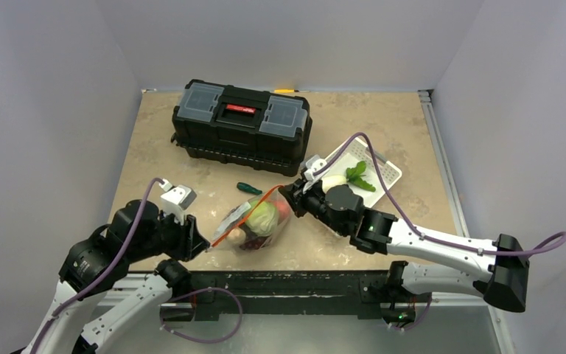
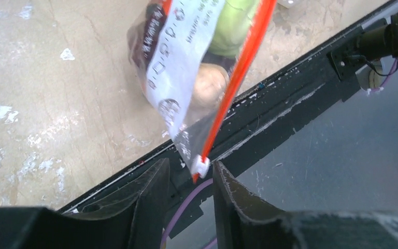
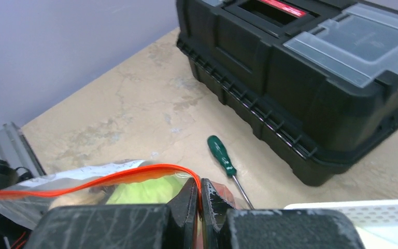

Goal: Place the food in the zip-top bag and seal the zipper
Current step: Zip the zipper food storage bag at the center of the board, then place the zipper food storage bag at the center of the board.

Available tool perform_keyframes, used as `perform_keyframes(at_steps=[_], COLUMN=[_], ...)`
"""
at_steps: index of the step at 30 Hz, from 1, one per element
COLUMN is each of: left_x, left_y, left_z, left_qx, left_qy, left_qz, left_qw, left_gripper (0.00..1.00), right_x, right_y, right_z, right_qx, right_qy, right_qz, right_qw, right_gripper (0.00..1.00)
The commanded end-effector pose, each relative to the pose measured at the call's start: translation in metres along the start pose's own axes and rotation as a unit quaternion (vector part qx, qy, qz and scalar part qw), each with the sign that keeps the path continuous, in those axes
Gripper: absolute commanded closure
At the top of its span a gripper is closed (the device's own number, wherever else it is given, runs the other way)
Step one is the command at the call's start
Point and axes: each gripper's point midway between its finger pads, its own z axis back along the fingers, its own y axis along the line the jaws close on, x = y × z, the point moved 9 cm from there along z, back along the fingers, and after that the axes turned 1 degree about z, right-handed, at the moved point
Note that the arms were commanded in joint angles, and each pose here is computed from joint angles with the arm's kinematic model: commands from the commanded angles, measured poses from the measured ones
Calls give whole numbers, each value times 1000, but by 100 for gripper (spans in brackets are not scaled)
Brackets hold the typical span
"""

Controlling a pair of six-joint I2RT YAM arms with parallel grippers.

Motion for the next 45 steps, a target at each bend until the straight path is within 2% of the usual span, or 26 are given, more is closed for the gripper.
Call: perform_keyframes(at_steps=[1,7,9,12,16,21,24,28,35,40,43,45], left_x=[10,19,18,15,9,1,-4,-11,-14,-9,-8,-7], left_y=[2,17,19,20,17,14,14,15,17,15,14,14], left_z=[16,67,84,105,119,123,122,119,112,106,103,102], left_qx=[36,119,128,124,93,69,66,59,59,53,51,52], left_qy=[-56,-207,-253,-304,-337,-334,-322,-316,-309,-303,-297,-294], left_qz=[6,-1,2,12,18,23,30,40,41,38,37,39], left_qw=[998,971,959,945,937,940,944,946,948,951,953,954], left_gripper=[60,21,16,15,15,15,15,15,15,15,15,15], right_x=[29,42,45,57,62,39,14,-17,-49,-50,-42,-36], right_y=[15,57,79,103,113,88,49,17,10,9,9,8], right_z=[7,27,34,36,7,-65,-105,-134,-146,-145,-141,-137], right_qx=[74,236,287,331,283,102,11,-104,-110,-106,-98,-99], right_qy=[-64,-4,6,15,35,71,98,112,145,155,159,162], right_qz=[-1,-18,-24,-41,-72,-66,-100,-69,-57,-39,-26,-16], right_qw=[995,971,958,943,956,990,990,986,982,981,982,982], right_gripper=[100,100,100,100,100,100,100,100,100,100,86,69])
